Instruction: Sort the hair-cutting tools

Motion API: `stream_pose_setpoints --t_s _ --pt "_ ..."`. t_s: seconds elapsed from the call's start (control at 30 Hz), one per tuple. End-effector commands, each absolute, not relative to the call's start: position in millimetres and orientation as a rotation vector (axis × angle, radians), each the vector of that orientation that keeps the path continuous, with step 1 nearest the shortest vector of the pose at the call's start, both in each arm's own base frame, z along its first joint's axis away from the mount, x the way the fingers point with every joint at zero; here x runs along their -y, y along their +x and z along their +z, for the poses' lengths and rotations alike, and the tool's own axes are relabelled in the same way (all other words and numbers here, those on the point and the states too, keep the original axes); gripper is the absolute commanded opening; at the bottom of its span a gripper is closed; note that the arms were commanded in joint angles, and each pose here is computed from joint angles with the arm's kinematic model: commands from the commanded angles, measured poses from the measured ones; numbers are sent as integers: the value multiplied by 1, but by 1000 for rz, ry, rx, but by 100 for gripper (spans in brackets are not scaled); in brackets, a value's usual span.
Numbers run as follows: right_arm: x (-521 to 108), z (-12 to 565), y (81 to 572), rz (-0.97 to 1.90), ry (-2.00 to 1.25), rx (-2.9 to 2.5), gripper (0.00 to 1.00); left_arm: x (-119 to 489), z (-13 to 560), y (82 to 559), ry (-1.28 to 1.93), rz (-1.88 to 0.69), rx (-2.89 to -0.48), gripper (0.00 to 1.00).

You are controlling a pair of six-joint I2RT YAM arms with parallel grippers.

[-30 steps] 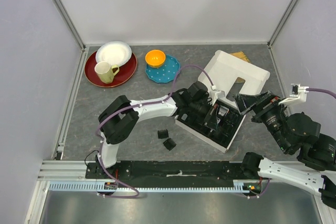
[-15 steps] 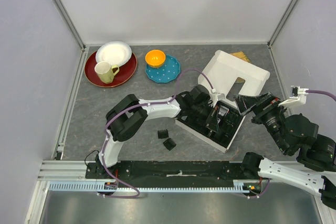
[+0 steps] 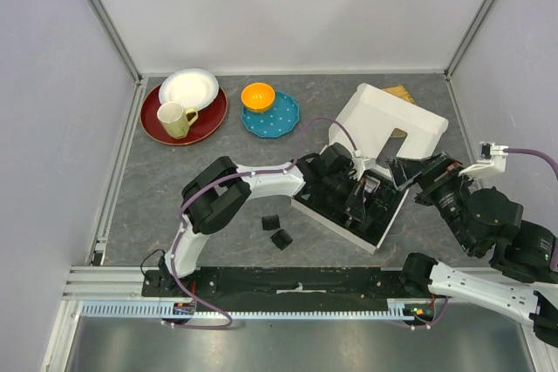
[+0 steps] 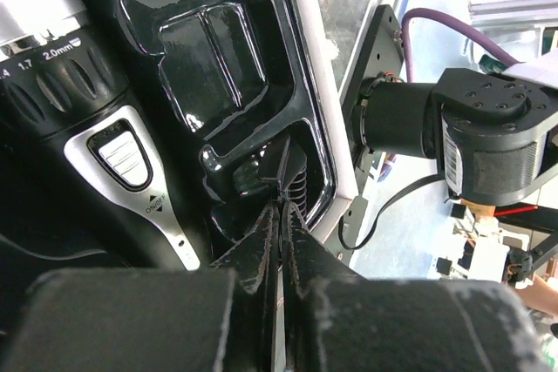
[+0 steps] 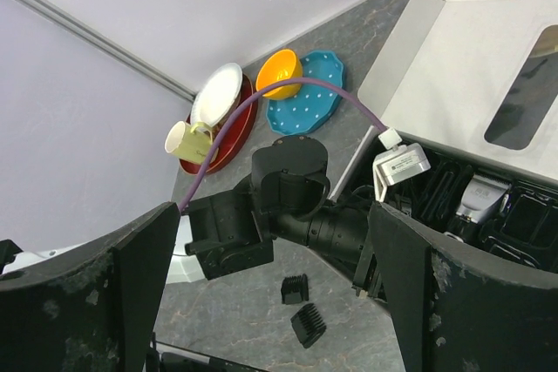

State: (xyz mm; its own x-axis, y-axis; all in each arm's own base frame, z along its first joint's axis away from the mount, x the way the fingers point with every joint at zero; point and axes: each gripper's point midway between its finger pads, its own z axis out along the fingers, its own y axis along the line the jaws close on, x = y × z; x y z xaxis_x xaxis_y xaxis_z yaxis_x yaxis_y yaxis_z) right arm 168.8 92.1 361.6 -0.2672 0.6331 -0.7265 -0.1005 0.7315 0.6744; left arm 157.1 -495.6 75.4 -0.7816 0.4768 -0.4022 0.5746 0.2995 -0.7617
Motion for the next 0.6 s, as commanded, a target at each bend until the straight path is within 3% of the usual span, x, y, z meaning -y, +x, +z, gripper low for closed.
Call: stream_pose_setpoints --t_s 0.0,0.13,0.4,0.57 --pt "-92 359 171 720 437 -1712 98 494 55 171 994 -1313 -2487 7" --pt "-91 358 172 716 442 -1712 97 486 46 176 984 -1195 -2523 15" --pt "-93 356 171 725 444 -1718 97 484 39 183 999 -1049 -2522 22" --pt "-91 357 170 726 443 -1716 97 486 52 190 979 -1008 -2480 39"
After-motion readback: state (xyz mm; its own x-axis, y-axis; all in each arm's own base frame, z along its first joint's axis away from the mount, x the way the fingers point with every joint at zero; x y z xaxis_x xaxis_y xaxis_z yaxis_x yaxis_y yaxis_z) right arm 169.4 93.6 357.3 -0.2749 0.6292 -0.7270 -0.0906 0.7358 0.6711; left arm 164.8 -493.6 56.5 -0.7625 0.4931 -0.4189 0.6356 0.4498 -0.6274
